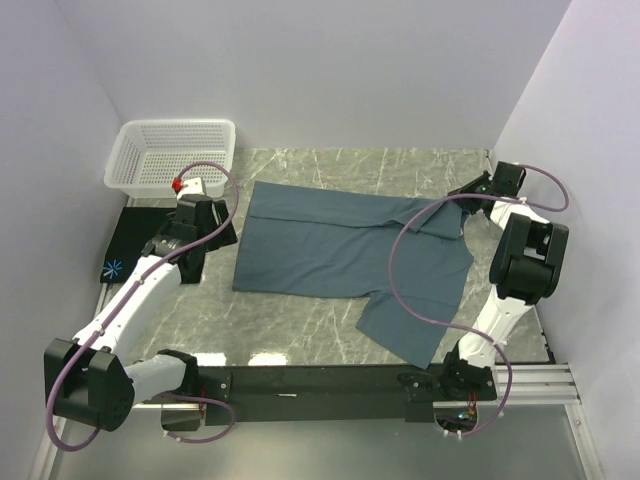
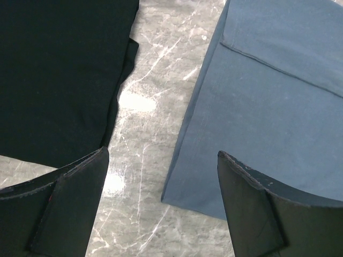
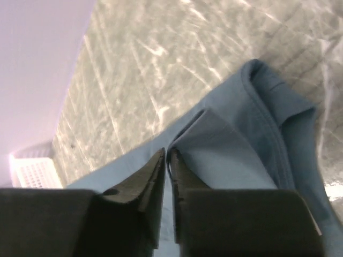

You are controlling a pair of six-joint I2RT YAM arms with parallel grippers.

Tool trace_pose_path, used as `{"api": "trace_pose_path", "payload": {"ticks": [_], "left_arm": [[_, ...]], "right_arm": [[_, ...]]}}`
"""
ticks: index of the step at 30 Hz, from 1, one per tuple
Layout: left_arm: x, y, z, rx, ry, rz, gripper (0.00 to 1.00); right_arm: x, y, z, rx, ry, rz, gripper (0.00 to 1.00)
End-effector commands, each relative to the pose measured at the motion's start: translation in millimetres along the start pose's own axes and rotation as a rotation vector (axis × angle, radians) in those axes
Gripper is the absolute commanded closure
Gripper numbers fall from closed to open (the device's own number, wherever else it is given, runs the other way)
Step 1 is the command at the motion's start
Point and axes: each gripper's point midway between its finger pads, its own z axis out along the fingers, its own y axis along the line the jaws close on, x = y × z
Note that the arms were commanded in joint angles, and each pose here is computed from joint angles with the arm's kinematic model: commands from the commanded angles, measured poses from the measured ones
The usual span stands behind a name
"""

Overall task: Fold and stack the t-shirts
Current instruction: Fold the tshirt

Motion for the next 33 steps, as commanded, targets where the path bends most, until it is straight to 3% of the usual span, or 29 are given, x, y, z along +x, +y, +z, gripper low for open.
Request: {"api": "trace_pose_path", "payload": {"ticks": [1,2,6,13,16,20,33], "left_arm": [[-3.8,0.5,2.9,-0.007,-0.018,0.012,0.13],[-3.6,0.2,3.0,-0.006,-0.016,0.011,0.13],[-3.6,-0.7,3.1,-0.002,-0.014,0.011,0.13],[-4.0,-3.2,1.4,0.014,-0.015,0.005,0.12],[-5.6,-3.5,0.0,0.017,-0.022,0.003,0.12],[-6.0,-3.1,-0.7,0.016,-0.024,0.003,0.12],[-4.7,-3.1,0.6,0.015,-0.019,0.006,0.12]], "right_arm": [[-4.8,-0.9,2.3,0.038,0.007,-0.005,0.78],[-3.3,-1.0,0.3,0.039,0.011,-0.021,0.7],[5.5,6.9,-16.8,0.036,-0.008,-0.088,0.57],[59.4,25.0,-38.4,0.003,0.044,-0.207,0.57],[81.0,20.7,-33.3,-0.002,0.093,-0.148,0.57],[93.5,9.5,-23.2,0.036,0.104,-0.045,0.55],[101.2,-3.0,8.0,0.052,0.109,0.022,0.54]]}}
